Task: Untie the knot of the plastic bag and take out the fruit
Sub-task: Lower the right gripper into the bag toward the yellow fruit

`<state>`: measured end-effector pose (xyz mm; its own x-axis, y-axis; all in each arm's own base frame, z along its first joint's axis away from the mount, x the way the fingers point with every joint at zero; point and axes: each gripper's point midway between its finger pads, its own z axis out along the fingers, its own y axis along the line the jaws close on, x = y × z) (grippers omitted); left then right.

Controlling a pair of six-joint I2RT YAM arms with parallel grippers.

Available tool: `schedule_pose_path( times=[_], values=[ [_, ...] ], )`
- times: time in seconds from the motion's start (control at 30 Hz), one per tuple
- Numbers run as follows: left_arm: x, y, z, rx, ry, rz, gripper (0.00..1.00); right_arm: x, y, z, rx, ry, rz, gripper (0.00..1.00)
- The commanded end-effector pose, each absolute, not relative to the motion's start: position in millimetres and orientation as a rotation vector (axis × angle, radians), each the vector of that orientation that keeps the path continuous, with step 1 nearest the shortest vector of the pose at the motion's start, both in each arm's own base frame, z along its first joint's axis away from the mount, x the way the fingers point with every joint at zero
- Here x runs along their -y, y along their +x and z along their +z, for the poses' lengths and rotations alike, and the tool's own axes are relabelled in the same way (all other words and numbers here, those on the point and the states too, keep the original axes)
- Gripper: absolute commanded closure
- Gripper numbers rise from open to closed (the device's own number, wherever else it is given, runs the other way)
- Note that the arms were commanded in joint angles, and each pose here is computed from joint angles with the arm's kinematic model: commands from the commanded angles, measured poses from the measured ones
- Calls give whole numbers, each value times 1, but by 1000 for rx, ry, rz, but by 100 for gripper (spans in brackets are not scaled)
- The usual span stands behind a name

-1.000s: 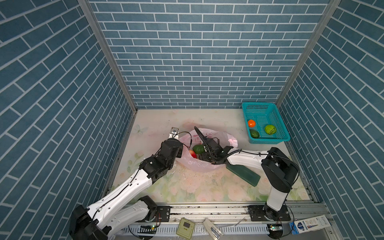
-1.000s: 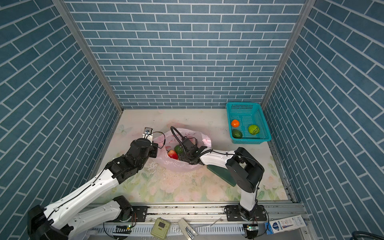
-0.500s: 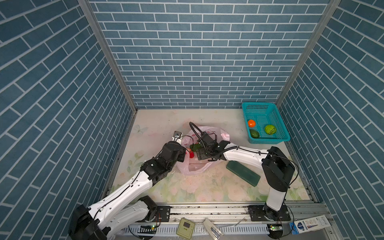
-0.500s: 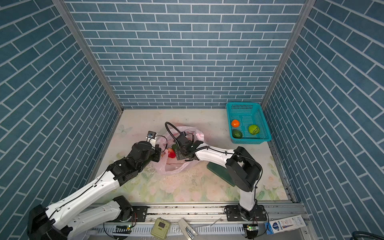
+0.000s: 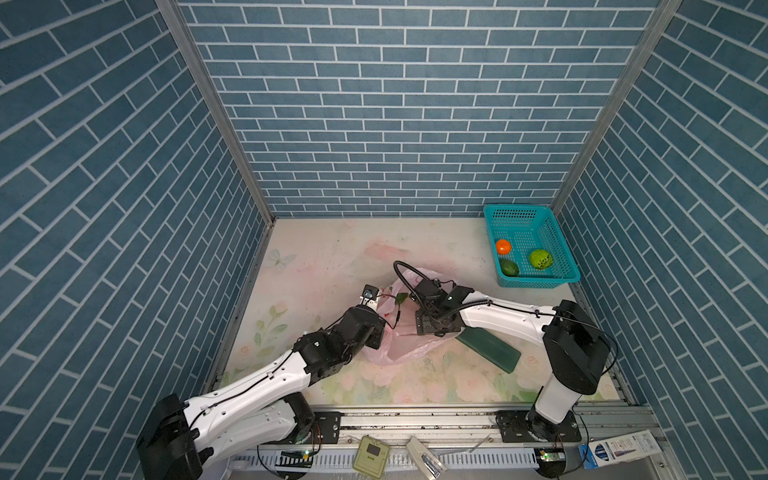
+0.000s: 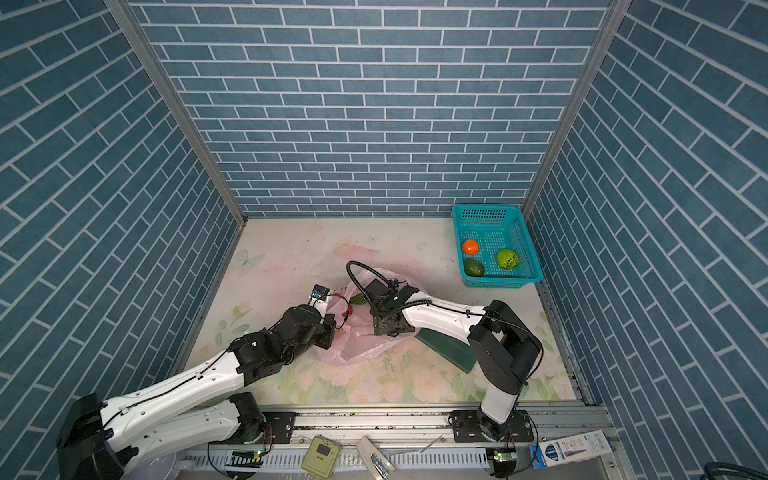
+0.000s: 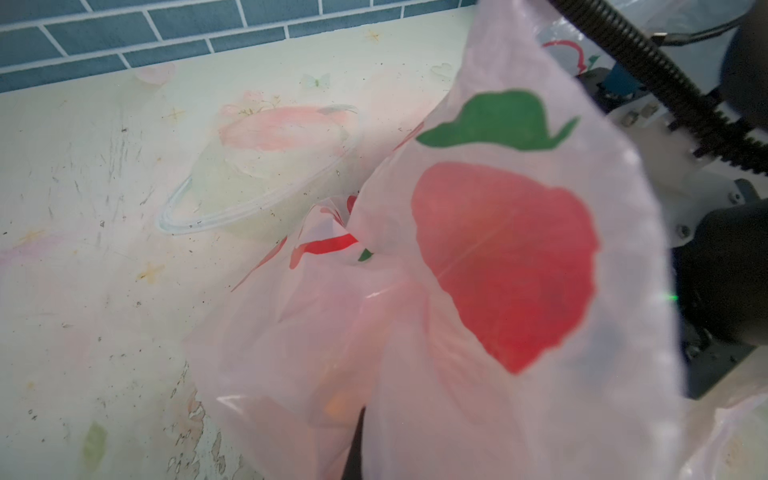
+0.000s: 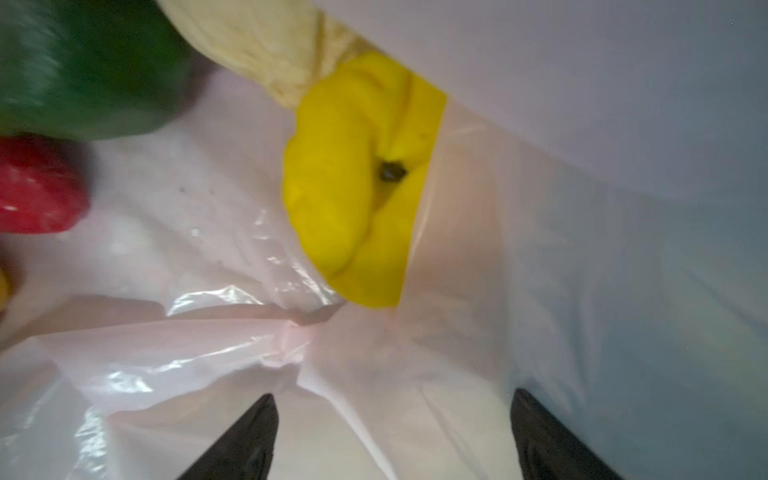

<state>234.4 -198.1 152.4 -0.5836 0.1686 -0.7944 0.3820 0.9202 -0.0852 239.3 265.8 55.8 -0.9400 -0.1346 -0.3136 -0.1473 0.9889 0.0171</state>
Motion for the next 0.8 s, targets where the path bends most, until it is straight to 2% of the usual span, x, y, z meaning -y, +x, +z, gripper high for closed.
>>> schedule_pose_path(
  times=[0.0,0.37,0.67,0.77],
  values=[
    [196,237,151,-2195,369,-288,100,-241,231,44,-2867,-91,-45,12],
    [205,243,163,-2164,361,-315,100,-312,270,109,-2706,-136,339,12],
    [206,245,164,-2155,356,-318,100,-344,284,116,-2657,-136,499,12],
    [206,245,163,-2156,354,-319,100,-349,295,112,-2642,-143,486,12]
  ],
)
